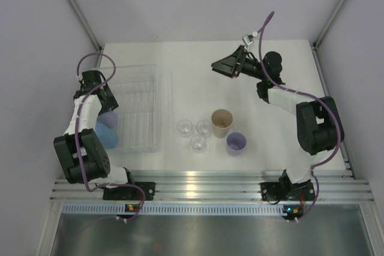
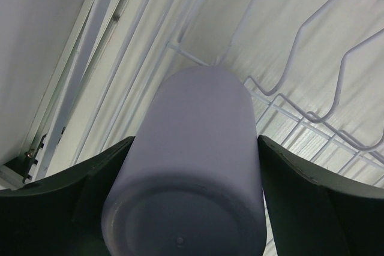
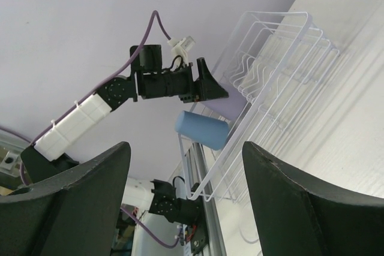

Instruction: Load the cups into the dish rack

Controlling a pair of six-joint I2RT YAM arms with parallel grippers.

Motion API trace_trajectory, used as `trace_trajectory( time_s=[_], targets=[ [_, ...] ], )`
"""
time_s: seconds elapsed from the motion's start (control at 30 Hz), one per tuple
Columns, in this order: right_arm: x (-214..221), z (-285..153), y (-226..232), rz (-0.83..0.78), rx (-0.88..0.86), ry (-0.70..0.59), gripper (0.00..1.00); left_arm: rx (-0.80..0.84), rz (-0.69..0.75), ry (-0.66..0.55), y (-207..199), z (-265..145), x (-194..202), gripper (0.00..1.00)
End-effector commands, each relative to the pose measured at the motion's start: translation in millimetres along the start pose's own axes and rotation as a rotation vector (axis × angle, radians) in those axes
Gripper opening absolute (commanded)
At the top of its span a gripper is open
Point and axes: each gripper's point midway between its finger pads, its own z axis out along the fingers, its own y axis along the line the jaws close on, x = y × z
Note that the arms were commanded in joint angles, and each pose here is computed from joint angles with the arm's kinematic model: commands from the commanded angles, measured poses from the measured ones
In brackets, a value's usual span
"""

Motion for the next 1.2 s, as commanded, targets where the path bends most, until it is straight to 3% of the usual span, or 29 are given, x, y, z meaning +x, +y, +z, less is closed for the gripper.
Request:
trace_trajectory(
  time_s=[0.0, 0.07, 0.13, 0.57, 0.97, 1.17],
  targets=[
    [-14.2, -3.4, 31.7, -0.113, -0.051, -0.027, 0.76, 0.019, -0.041, -0.07, -2.2, -4.9, -22.4, 0.84],
    [-13.2, -3.9, 30.8, -0.113, -0.045, -0.025, 0.76, 0.022, -0.041, -0.07, -2.6, -5.8, -22.5, 0.86],
    [-13.3, -5.1, 32.3, -0.121, -0.04, -0.023, 0.76, 0.021, -0.041, -0.074, -2.1, -7.6, -22.9, 0.98],
    [-5.8, -11.0, 27.1, -0.16, 0.024, -0.003, 0.76, 0.013, -0.06, -0.157, 8.7, -40.7, -41.1, 0.98],
    [27.3, -59.2, -14.7, -0.348, 0.423, 0.197, 0.77, -0.032, -0.132, -0.312, 30.2, -90.6, -71.6, 0.98],
    [46.4, -93.6, -24.7, -0.377, 0.589, 0.221, 0.77, 0.101, -0.192, -0.419, 17.3, -131.8, -97.1, 0.98]
  ],
)
